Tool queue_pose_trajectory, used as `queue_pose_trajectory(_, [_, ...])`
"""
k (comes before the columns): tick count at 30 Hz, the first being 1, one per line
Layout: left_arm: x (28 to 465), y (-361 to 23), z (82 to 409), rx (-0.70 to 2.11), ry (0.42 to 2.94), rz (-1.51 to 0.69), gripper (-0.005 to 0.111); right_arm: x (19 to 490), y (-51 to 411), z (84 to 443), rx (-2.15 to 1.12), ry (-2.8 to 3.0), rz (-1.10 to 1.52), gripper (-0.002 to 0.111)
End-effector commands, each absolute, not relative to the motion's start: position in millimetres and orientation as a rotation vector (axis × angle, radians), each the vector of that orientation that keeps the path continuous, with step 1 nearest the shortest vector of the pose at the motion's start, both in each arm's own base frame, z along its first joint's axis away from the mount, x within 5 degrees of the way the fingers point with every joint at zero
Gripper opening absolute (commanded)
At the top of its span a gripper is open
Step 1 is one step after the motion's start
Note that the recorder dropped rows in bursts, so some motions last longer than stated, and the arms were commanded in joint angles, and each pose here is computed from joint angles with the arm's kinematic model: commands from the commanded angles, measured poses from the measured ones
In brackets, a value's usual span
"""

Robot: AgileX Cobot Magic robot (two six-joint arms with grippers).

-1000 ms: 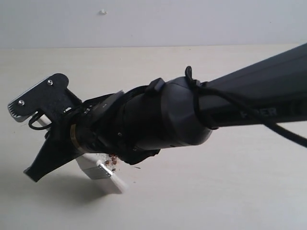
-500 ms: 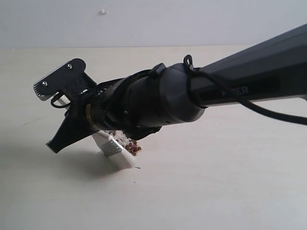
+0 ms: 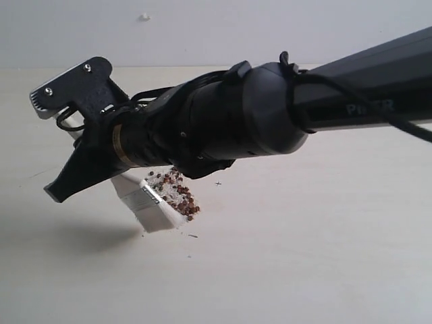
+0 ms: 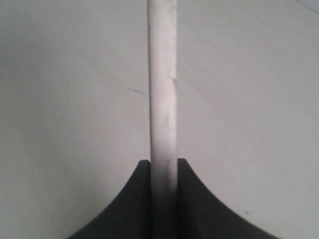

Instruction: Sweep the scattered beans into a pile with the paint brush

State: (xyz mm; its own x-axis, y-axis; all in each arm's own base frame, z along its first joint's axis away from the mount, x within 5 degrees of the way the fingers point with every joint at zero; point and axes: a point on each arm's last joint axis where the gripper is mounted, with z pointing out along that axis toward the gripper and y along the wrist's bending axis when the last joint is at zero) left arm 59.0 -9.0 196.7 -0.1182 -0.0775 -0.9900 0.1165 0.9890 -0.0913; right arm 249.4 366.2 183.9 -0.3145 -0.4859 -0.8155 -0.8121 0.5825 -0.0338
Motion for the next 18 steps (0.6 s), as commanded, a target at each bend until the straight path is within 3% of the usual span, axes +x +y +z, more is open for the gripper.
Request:
queue_pose_trajectory(1, [58,-9,197,0.026,1.673,-0.168,0.0,245,368,196,-1.059,1.958,0.596,0.0])
queue_pose_trajectory(10, [58,-9,197,0.026,1.673,-0.168,0.0,247,374,163,-1.102,2.02,0.584,0.0])
queue_pose_trajectory(18, [58,-9,197,0.026,1.673,-0.168,0.0,263,377,157,-1.048,1.999,0.433,0.0])
